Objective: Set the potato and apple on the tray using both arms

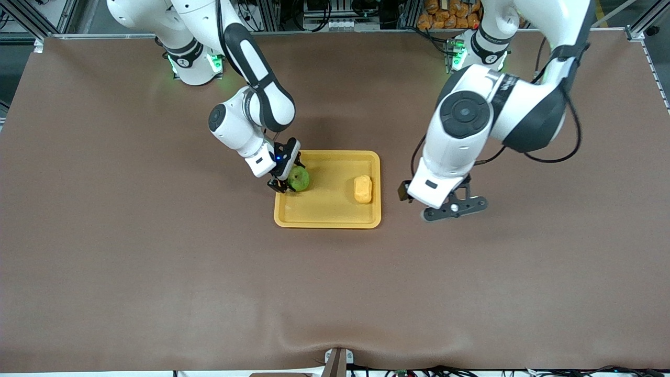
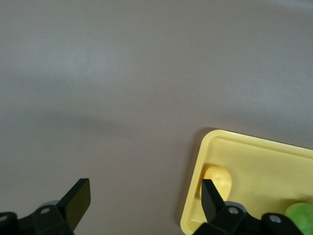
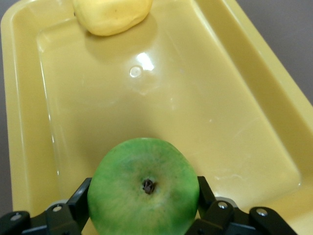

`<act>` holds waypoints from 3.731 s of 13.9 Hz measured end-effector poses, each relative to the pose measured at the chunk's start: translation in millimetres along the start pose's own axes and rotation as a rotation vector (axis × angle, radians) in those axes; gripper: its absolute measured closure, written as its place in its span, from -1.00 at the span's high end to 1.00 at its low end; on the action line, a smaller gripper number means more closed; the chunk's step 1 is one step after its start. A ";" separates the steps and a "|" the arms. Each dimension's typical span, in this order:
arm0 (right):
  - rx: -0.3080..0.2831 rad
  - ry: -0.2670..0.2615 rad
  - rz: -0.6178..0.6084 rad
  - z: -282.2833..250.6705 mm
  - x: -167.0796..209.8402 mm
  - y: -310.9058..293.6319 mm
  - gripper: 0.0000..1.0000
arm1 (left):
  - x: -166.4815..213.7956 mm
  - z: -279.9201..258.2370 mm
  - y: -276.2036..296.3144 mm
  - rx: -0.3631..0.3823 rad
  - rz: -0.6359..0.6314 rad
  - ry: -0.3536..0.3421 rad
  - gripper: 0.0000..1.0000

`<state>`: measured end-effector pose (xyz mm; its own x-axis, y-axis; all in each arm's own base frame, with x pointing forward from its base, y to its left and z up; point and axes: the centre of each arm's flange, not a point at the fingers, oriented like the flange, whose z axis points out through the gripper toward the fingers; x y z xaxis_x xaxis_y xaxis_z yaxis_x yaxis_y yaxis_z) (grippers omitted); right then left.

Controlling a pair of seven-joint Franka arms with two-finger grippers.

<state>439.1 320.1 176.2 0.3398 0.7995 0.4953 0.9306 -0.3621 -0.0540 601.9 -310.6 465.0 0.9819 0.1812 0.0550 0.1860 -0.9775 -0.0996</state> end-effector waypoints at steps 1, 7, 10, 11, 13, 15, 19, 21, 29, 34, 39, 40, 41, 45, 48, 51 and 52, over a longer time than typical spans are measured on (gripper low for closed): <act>-0.001 0.008 0.011 1.1 -1.8 -0.4 0.84 | 2.2 -6.3 -9.4 0.007 0.015 -0.004 1.00; -0.018 0.057 0.031 -7.8 14.2 4.2 1.00 | 28.6 -60.5 -102.3 -0.011 0.089 -0.018 1.00; -0.037 0.107 0.040 -30.0 29.8 9.5 1.00 | 34.9 -84.6 -147.4 -0.030 0.096 -0.025 1.00; -0.042 0.120 0.048 -36.8 33.3 10.8 1.00 | 35.9 -92.0 -161.3 -0.030 0.096 -0.024 1.00; -0.056 0.137 0.074 -48.8 37.3 12.0 1.00 | 35.6 -106.9 -186.3 -0.033 0.105 -0.022 1.00; -0.072 0.153 0.109 -60.1 39.8 14.7 1.00 | 32.7 -119.8 -204.1 -0.042 0.099 -0.023 1.00; -0.084 0.188 0.233 -81.6 37.3 24.7 1.00 | 20.8 -136.2 -226.1 -0.026 0.140 -0.052 1.00; -0.075 0.215 0.355 -91.9 41.7 23.9 1.00 | 18.5 -142.0 -237.7 -0.023 0.182 -0.056 1.00; -0.071 0.333 0.665 -152.6 11.1 91.0 1.00 | 4.4 -159.2 -272.5 -0.011 0.188 -0.052 1.00; 0.022 0.265 0.584 -202.2 -63.3 169.8 1.00 | -17.9 -168.0 -273.8 -0.001 0.196 -0.044 1.00; 0.073 0.030 0.569 -311.5 -64.1 222.9 1.00 | -39.9 -172.0 -279.3 0.003 0.198 -0.045 1.00; 0.066 -0.021 0.588 -338.0 -60.0 226.4 1.00 | -40.7 -172.2 -280.1 0.003 0.197 -0.045 1.00; 0.057 -0.069 0.611 -363.2 -58.5 227.7 1.00 | -40.6 -172.1 -280.8 0.003 0.196 -0.045 1.00; 0.021 -0.211 0.711 -432.1 -68.8 221.6 1.00 | -39.2 -171.1 -285.2 0.003 0.187 -0.047 1.00; -0.066 -0.310 0.830 -458.2 -68.6 212.6 1.00 | -37.4 -170.3 -291.3 0.002 0.176 -0.048 1.00; -0.135 -0.399 0.967 -478.4 -57.7 205.2 1.00 | -38.1 -169.7 -289.1 -0.034 0.176 -0.057 1.00; -0.151 -0.409 1.011 -483.3 -54.7 204.0 1.00 | -38.3 -169.4 -288.5 -0.039 0.176 -0.059 1.00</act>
<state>544.6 -29.1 557.2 0.9809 0.1894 -0.0436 0.1808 -0.9716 -0.1527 504.7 -53.8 659.9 0.9998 0.0119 -0.0185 0.0107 -0.9979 -0.0640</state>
